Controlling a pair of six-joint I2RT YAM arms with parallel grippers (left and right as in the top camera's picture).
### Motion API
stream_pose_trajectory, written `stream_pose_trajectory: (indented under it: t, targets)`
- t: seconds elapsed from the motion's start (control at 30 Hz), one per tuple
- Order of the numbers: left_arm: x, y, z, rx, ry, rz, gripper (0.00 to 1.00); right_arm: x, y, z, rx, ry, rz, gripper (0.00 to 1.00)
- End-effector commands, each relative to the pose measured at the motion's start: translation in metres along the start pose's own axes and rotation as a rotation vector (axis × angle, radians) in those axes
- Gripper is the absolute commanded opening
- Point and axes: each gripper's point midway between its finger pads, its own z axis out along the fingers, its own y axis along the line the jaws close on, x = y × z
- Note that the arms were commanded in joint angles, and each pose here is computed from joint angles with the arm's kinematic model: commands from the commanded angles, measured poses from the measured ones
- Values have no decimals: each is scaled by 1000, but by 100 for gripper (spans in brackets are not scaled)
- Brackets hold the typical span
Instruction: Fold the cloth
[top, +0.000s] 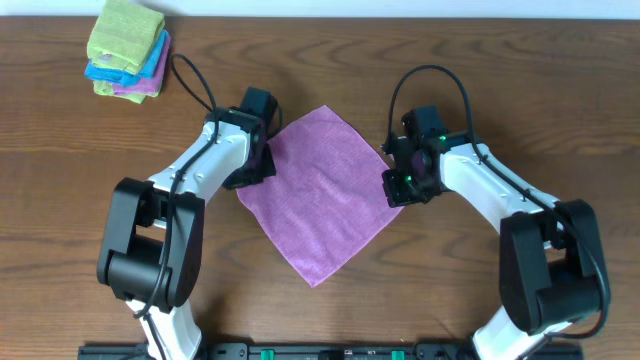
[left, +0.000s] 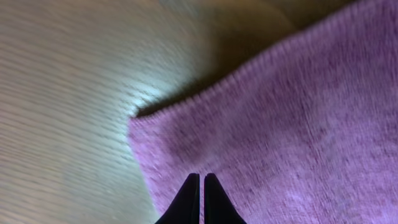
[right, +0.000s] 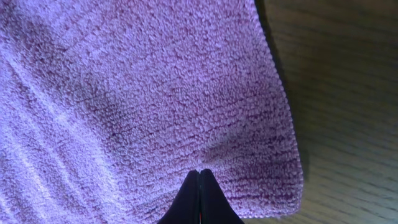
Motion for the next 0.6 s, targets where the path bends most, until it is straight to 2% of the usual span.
stream_pose_trajectory:
  t: [0.0,0.4,0.57]
  targets:
    - [-11,14,2,-82,-58,-21,6,3,4,3,-9,10,-26,2]
    - [-9,11,31,-100,-28,-16,6,7,20,7,-9,22,-78,2]
    - [-12,8,38,-95,-36,-17,6,6,8,6,63,19,-78,1]
